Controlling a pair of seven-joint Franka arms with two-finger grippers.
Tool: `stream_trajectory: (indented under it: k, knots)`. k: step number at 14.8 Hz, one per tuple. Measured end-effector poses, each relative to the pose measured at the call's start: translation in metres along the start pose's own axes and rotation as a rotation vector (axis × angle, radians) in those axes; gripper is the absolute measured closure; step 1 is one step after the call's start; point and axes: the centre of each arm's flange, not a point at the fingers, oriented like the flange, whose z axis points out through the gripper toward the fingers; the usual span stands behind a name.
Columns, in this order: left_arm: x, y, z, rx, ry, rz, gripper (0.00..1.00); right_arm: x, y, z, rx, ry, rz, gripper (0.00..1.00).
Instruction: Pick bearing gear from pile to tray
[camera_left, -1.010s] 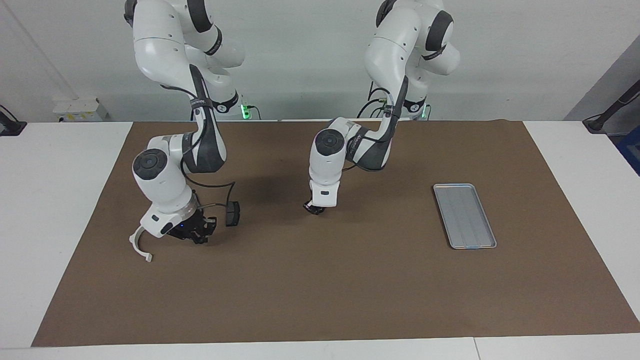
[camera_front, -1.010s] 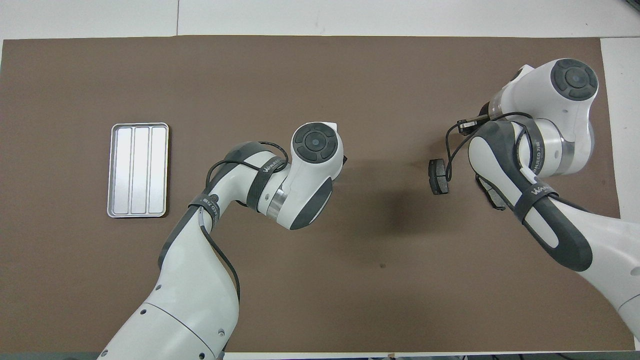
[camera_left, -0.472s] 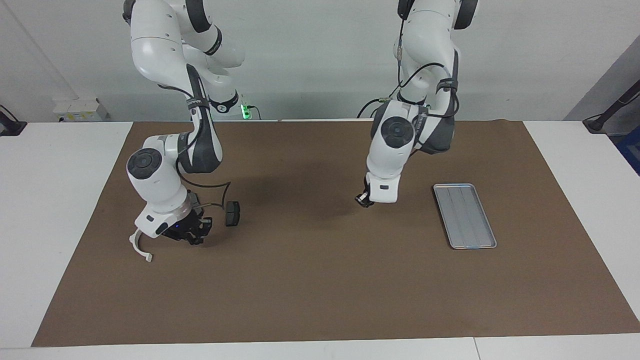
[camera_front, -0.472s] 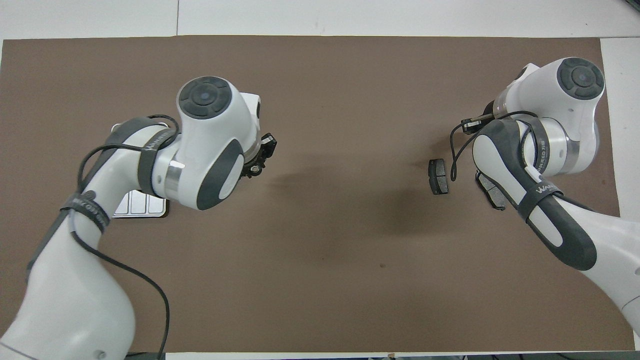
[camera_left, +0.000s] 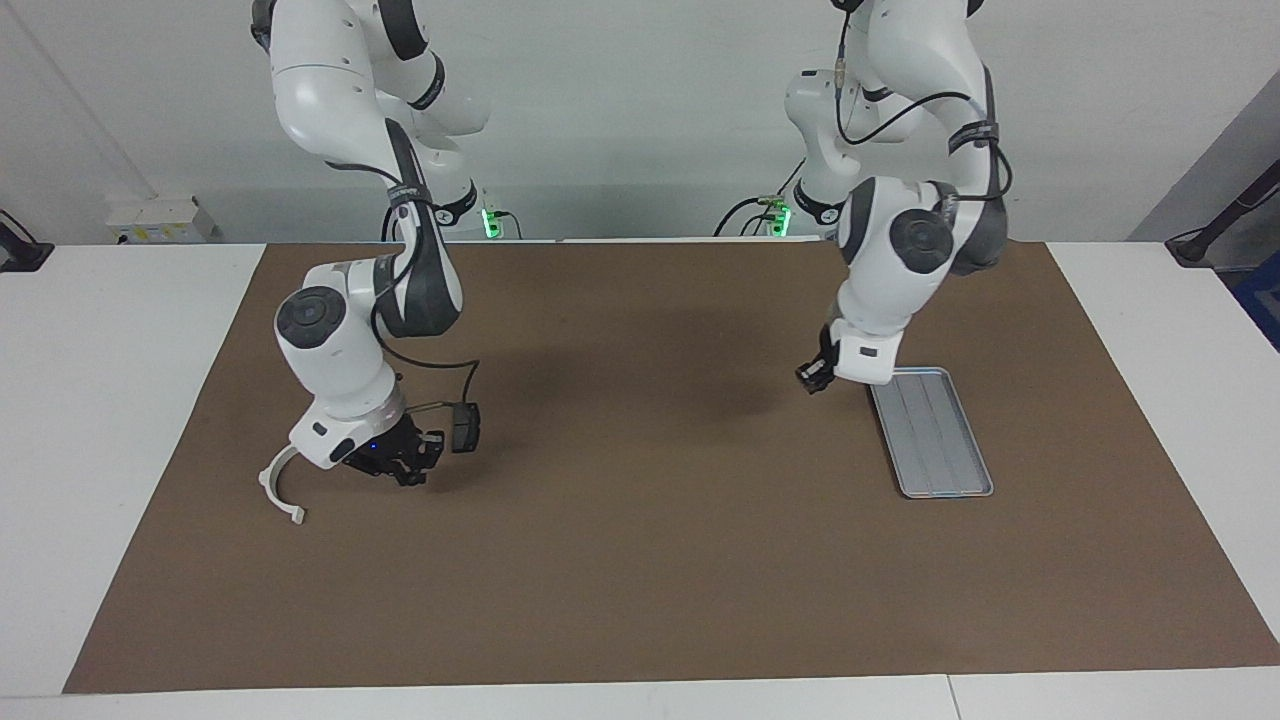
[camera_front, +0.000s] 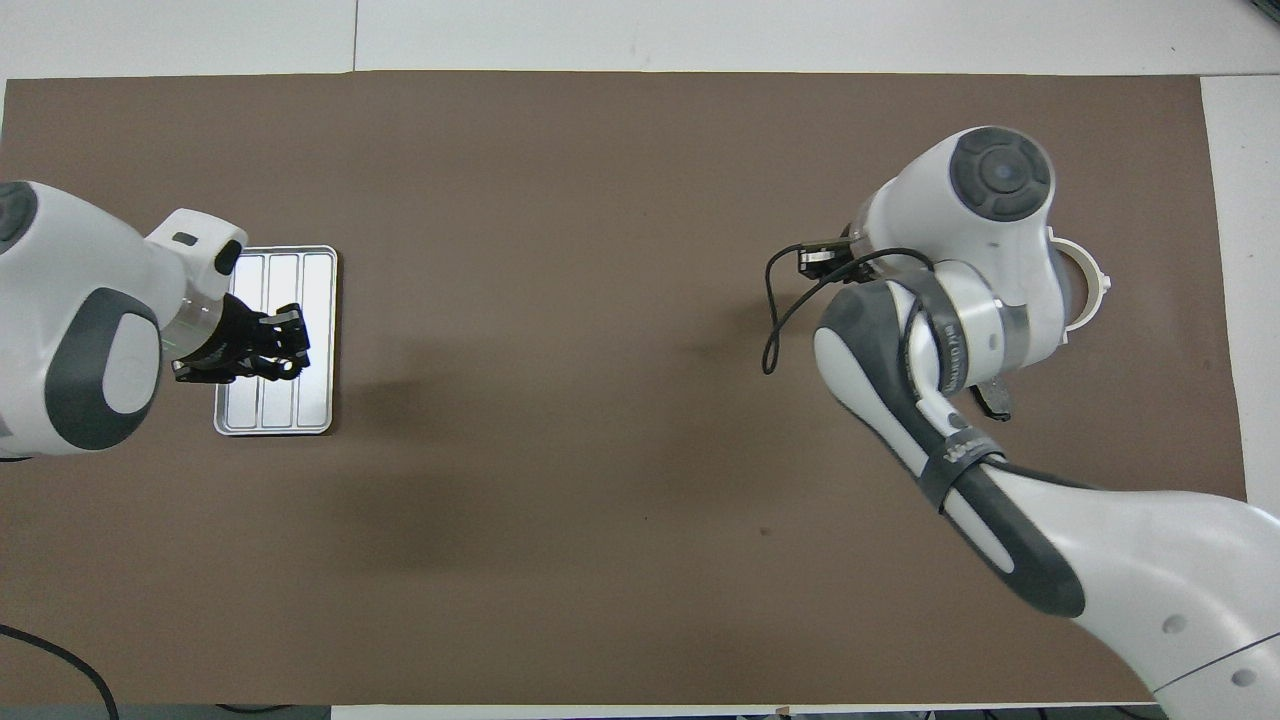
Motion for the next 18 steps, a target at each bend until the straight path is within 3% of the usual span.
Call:
stream_trajectory:
  k: [4, 7, 10, 18]
  knots:
    - [0.001, -0.023, 0.039, -0.003, 0.065, 0.058, 0.65, -0.050, -0.082, 0.007, -0.006, -0.023, 0.086, 0.76]
    - [-0.003, -0.019, 0.061, 0.048, 0.071, 0.112, 0.65, -0.093, -0.144, 0.025, 0.017, -0.009, 0.110, 0.76]
    - [-0.001, -0.019, 0.071, 0.054, 0.084, 0.132, 0.65, -0.128, -0.189, 0.059, 0.036, -0.012, 0.121, 0.76]
    - [-0.003, -0.021, 0.089, 0.058, 0.082, 0.136, 0.65, -0.135, -0.198, 0.071, 0.033, -0.014, 0.118, 0.76]
